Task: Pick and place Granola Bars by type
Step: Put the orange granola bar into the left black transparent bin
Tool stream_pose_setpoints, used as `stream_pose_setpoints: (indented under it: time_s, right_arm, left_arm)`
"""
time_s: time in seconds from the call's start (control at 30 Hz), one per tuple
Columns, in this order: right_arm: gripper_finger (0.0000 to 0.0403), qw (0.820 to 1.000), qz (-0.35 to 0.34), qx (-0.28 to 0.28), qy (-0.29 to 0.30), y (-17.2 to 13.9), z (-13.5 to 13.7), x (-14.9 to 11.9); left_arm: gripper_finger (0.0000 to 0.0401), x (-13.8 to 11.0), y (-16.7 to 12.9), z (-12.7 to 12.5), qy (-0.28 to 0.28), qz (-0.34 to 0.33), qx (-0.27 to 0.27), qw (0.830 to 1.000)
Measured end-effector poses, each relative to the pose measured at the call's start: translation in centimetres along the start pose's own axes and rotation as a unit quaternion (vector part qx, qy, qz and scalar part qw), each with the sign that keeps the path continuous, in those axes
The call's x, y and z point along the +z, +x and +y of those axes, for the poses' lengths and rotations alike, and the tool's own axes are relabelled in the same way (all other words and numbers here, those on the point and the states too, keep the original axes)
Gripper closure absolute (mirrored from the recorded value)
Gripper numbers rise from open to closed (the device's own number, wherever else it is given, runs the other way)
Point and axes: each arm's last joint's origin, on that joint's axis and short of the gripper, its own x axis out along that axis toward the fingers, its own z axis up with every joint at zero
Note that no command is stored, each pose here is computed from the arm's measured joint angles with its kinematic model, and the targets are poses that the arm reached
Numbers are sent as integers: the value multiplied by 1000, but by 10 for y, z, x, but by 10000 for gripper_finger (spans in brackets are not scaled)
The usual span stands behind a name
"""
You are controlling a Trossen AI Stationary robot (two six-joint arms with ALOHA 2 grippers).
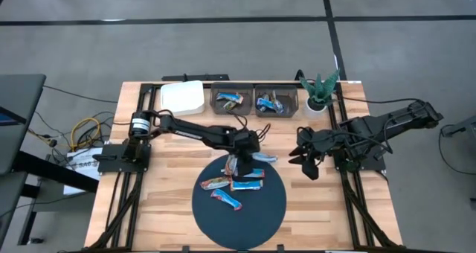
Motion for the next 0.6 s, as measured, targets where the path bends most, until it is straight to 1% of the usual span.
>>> stream_pose_setpoints:
  time_s: [0.1,0.23,0.3,0.4,0.6]
  right_arm:
    - [281,1000,-14,-14,0,0,0,1]
    - [281,998,-33,-45,1,0,-2,3]
    - [281,997,-43,-59,3,0,-4,4]
    - [281,996,-62,-63,12,1,-6,9]
    - [281,994,-93,-65,7,7,-9,20]
  left_arm:
    - [336,7,-4,4,-16,-6,15,1000]
    - [336,15,-11,18,-51,-3,50,997]
    - [337,18,-15,26,-60,4,76,995]
    - [339,23,-23,41,-73,13,123,990]
    - [339,34,-42,80,-109,29,188,976]
